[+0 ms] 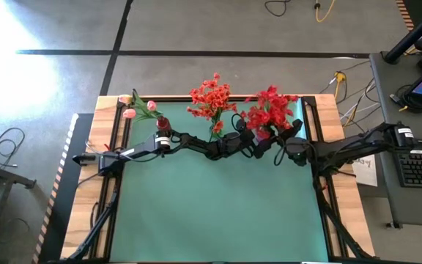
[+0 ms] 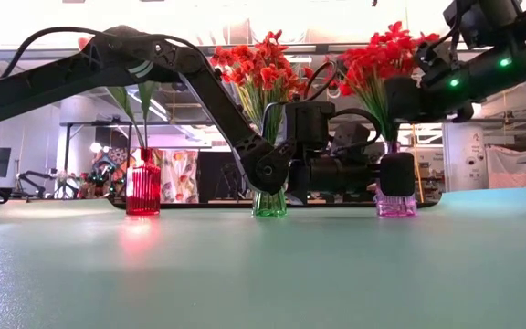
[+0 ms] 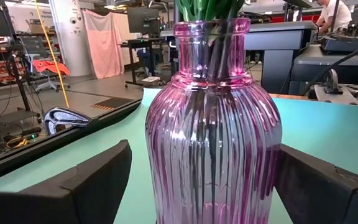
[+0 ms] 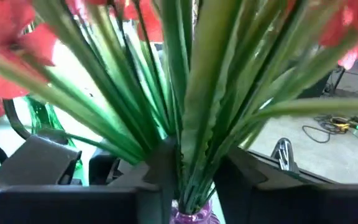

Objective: Sort flowers into vase by color
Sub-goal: Put the red flower in the violet flower vase

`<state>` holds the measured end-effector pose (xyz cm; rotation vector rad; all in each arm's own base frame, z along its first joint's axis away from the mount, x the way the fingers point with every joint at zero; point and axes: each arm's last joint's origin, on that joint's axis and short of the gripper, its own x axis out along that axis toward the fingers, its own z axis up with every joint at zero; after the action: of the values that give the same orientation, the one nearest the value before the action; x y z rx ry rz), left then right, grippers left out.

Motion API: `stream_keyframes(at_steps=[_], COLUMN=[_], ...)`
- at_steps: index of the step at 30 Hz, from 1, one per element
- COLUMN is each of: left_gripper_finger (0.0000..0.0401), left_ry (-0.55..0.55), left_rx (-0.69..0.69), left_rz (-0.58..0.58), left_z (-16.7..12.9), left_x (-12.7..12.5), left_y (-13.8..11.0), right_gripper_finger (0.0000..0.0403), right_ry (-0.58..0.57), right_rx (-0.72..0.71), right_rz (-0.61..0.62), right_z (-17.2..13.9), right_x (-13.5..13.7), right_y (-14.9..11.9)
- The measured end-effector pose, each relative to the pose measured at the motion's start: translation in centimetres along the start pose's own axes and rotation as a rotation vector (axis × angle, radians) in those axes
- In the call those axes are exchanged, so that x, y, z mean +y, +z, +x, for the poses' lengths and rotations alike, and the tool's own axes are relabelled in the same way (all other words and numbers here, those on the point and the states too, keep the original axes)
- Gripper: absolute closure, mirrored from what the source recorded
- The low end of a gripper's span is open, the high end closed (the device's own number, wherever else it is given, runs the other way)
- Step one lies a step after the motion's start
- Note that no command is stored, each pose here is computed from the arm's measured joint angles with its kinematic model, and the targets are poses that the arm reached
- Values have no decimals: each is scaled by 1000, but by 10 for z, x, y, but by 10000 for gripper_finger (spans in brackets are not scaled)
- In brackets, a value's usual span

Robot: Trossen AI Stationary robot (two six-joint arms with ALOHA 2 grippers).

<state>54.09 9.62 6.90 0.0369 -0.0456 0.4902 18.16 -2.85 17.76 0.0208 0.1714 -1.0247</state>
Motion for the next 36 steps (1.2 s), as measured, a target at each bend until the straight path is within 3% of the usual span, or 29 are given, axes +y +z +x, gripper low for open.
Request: stream_keyframes(at_steps=[8, 15, 36], left_gripper_finger=[55, 54, 53], left_ry=[0, 1, 0], left_rx=[2, 2, -1], left_rz=[1, 1, 0], left_z=[0, 0, 0], left_x=[0, 0, 0], left_y=[0, 0, 0], right_gripper_finger=[240, 206, 195], right_ry=[46, 72, 166], right_rx=[-29, -51, -83], right_rz=[20, 36, 93], right_z=[-9, -17, -40], right_x=[0, -2, -13], right_y=[7, 13, 28])
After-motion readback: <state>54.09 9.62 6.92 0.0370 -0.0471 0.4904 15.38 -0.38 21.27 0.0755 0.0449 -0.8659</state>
